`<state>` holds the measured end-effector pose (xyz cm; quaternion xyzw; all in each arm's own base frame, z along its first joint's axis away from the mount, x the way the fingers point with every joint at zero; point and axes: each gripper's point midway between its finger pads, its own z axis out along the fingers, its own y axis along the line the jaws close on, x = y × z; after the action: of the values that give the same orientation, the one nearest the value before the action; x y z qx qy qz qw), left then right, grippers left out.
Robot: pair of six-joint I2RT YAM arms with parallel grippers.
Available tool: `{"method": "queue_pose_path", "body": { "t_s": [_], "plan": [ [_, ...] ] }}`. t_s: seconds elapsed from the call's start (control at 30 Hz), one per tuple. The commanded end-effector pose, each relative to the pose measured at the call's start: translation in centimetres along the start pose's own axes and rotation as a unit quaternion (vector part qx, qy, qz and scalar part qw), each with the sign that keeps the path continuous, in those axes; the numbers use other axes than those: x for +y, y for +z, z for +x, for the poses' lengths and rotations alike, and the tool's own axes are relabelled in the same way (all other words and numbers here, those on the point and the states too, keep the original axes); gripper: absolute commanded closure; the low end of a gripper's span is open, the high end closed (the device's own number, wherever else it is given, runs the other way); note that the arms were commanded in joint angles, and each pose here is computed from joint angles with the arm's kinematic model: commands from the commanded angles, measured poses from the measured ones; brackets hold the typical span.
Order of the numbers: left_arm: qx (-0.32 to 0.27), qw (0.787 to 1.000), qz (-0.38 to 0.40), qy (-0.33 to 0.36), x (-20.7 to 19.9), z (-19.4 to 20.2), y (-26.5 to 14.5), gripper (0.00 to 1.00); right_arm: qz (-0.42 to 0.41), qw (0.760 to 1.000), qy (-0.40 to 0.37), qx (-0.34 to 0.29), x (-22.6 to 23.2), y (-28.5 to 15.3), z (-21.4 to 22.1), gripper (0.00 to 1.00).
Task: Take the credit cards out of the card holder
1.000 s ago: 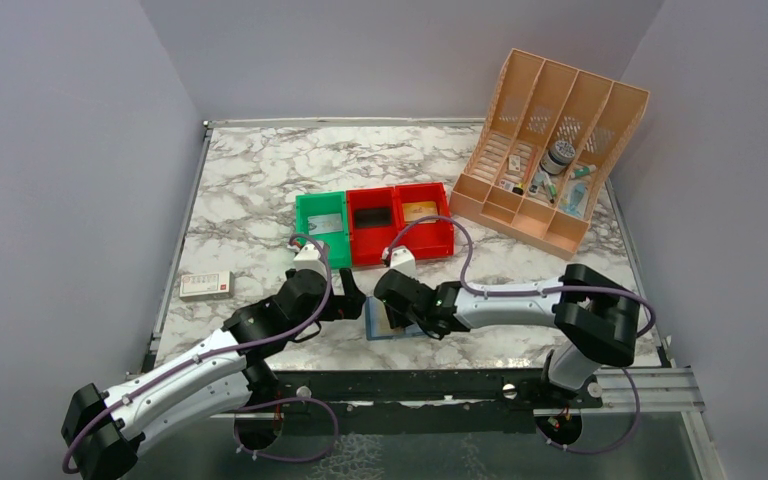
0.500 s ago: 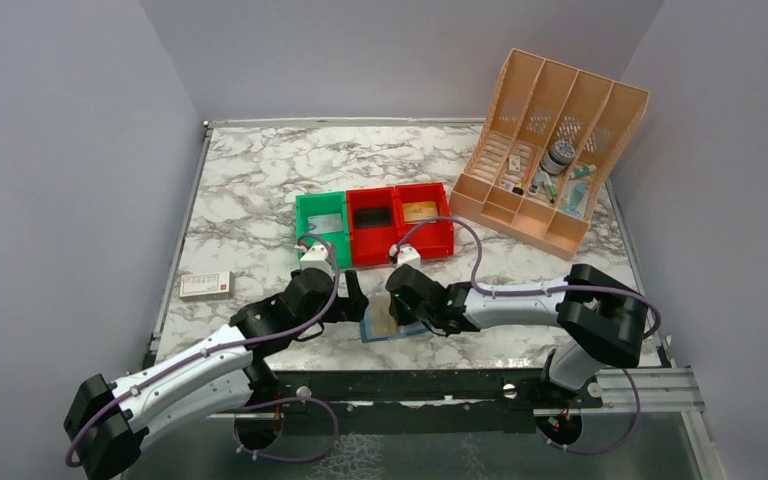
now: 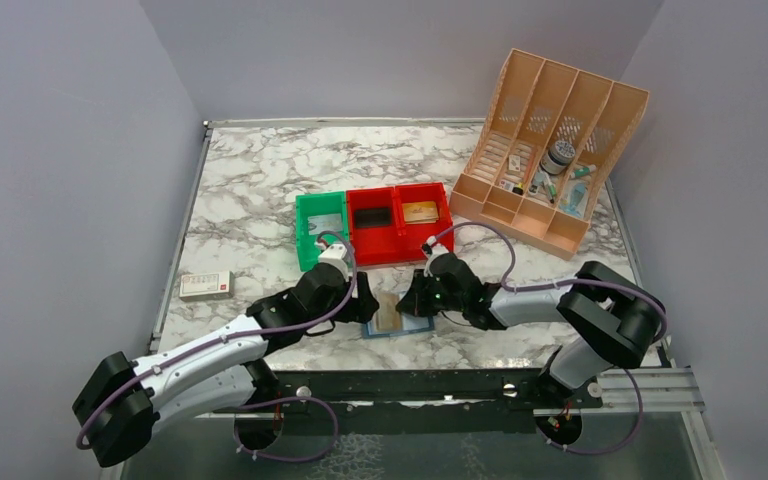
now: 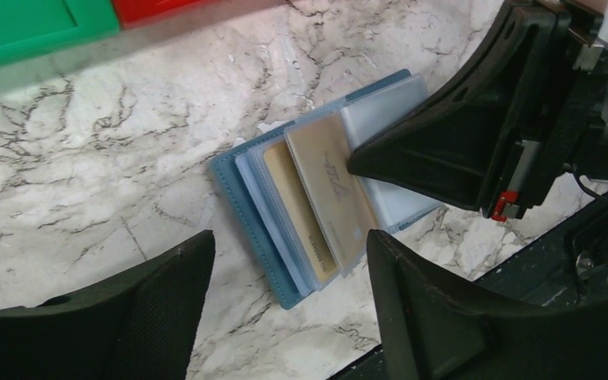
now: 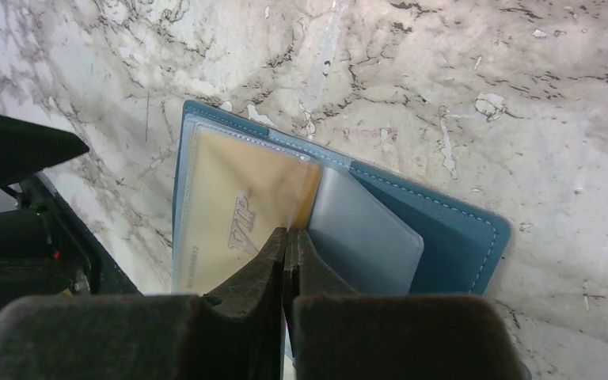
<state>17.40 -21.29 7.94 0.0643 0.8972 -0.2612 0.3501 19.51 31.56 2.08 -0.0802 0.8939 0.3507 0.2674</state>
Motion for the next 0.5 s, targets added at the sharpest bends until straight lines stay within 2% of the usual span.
{"method": "queue_pose_path", "body": {
  "t_s": [0.0, 0.1, 0.47],
  "plan": [
    [-0.006, 0.998, 0.06, 0.002, -2.4, -0.6, 0.4, 0.32, -0.013, 0.999, 0.023, 0.028, -0.7, 0.2, 1.6, 0.99],
    [-0.002, 0.997, 0.071, -0.001, -2.8, -0.4, 0.7, 0.39, -0.005, 0.999, 0.03, 0.029, -1.2, 0.4, 1.9, 0.99],
    [0.037, 0.997, 0.069, -0.001, -2.8, 1.3, 2.3, 0.52, 0.012, 0.999, 0.041, 0.031, -2.3, 0.5, 2.3, 0.99]
  ]
}}
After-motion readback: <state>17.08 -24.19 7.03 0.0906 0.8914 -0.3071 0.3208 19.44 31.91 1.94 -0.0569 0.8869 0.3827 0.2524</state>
